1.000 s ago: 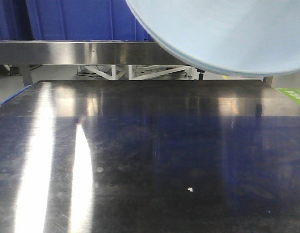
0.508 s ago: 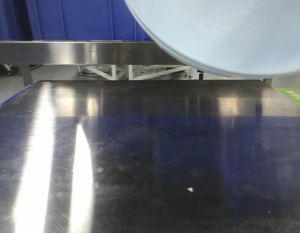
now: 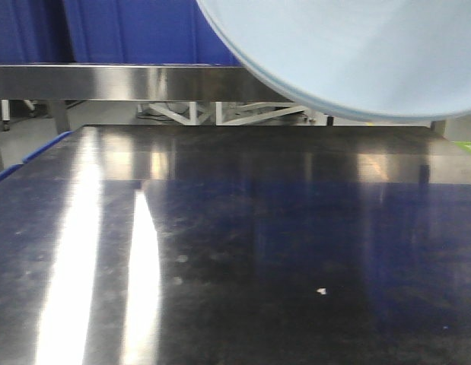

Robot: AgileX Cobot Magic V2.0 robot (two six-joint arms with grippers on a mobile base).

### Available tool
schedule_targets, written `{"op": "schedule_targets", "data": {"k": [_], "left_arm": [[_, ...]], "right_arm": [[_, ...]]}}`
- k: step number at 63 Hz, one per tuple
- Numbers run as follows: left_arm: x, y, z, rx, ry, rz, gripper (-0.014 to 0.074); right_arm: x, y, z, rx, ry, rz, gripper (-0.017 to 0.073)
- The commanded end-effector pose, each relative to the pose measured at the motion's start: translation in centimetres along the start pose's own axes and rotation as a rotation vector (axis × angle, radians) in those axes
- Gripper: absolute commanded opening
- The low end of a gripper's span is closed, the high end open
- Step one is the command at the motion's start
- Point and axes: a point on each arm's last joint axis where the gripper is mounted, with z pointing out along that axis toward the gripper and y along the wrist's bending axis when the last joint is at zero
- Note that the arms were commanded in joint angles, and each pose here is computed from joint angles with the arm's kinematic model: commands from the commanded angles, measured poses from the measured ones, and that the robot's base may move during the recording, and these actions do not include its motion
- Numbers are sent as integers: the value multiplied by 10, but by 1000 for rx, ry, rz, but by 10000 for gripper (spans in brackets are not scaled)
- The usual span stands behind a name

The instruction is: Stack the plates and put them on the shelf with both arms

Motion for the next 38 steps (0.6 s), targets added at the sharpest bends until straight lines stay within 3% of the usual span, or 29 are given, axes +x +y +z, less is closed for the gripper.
{"op": "schedule_targets", "data": {"k": [1, 38], "left_arm": [[-14, -3, -2, 36, -79, 15, 84], [-14, -3, -2, 36, -79, 15, 84]], "right_arm": [[-17, 2, -6, 1, -126, 6, 56], [-17, 2, -6, 1, -126, 6, 56]]}}
